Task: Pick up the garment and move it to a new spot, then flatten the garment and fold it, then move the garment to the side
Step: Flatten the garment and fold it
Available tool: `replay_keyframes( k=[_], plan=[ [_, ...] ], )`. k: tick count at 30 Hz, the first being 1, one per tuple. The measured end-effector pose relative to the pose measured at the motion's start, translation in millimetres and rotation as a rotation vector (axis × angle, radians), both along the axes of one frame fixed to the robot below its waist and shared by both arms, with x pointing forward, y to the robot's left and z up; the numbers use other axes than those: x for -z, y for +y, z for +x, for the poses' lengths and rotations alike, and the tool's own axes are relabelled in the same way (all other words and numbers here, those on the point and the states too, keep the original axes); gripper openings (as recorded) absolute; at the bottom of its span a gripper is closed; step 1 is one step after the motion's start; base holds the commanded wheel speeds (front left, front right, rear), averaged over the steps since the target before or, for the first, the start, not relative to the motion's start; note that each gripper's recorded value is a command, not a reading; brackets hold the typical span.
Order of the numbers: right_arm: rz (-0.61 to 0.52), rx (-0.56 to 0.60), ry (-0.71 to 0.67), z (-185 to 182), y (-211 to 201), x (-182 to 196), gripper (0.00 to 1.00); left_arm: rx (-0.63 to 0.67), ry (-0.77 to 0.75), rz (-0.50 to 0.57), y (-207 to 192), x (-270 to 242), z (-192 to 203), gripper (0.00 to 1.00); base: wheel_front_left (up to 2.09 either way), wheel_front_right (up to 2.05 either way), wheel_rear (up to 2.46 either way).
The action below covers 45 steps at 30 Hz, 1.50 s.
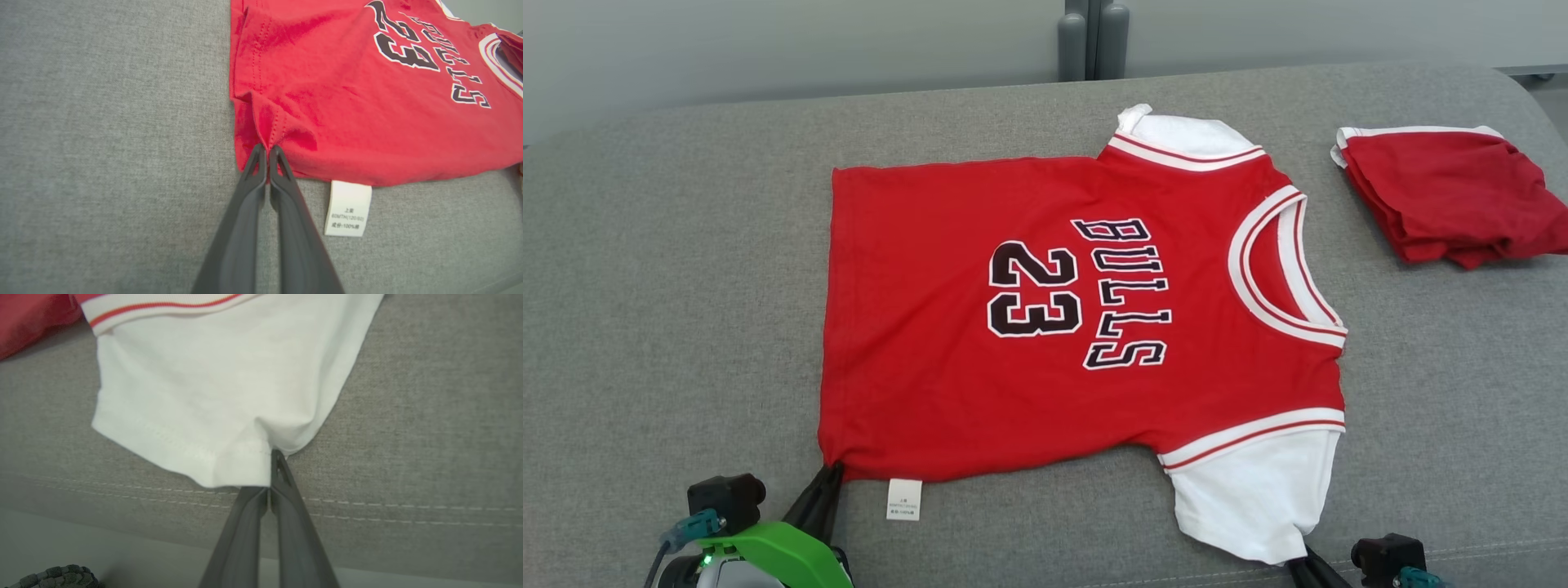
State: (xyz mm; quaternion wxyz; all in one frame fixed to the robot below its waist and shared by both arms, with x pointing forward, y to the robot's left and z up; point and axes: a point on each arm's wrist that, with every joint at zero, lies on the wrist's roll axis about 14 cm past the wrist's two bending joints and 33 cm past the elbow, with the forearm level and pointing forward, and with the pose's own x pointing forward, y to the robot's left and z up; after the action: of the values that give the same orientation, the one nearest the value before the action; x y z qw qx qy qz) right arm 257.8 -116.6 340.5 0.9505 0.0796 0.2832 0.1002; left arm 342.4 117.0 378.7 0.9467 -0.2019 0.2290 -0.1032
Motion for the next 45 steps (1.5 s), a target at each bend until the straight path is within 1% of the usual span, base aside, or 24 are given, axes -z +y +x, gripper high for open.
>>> replay_keyframes(
  k=[5,9,14,19,24,28,31,36,40,45],
  plan=[
    [0.019,-0.002,-0.056,15,3,-13,0.0,0.009,-0.003,-0.012,-2,-2,3,0.0,0.0,0.0,0.0],
    [0.034,0.007,-0.154,41,-1,-38,0.0,0.026,0.017,-0.045,-7,-2,3,0.0,0.0,0.0,0.0],
    [-0.012,0.016,-0.259,66,-26,-65,0.0,0.077,0.028,-0.022,-2,-6,9,0.0,0.0,0.0,0.0],
    [-0.054,0.028,-0.314,86,-48,-84,0.0,0.126,-0.043,0.016,3,-32,36,0.0,0.0,0.0,0.0],
    [-0.041,0.022,-0.362,106,-49,-102,0.0,0.17,-0.029,0.058,10,-38,43,0.0,0.0,0.0,0.0],
    [-0.039,-0.011,-0.395,124,-44,-116,0.0,0.206,0.003,0.077,12,-37,46,0.0,0.0,0.0,0.0],
    [-0.02,-0.025,-0.413,140,-40,-125,0.0,0.234,0.0,0.077,9,-45,56,0.0,0.0,0.0,0.0],
    [-0.061,-0.054,-0.397,160,-45,-127,0.0,0.264,0.012,0.048,1,-56,72,0.0,0.0,0.0,0.0],
    [-0.066,-0.08,-0.384,175,-41,-128,0.0,0.262,0.058,-0.032,-4,-59,81,0.0,0.0,0.0,0.0],
    [-0.054,-0.107,-0.371,191,-32,-128,0.0,0.232,0.106,-0.055,4,-57,96,0.0,0.0,0.0,0.0]
  ],
)
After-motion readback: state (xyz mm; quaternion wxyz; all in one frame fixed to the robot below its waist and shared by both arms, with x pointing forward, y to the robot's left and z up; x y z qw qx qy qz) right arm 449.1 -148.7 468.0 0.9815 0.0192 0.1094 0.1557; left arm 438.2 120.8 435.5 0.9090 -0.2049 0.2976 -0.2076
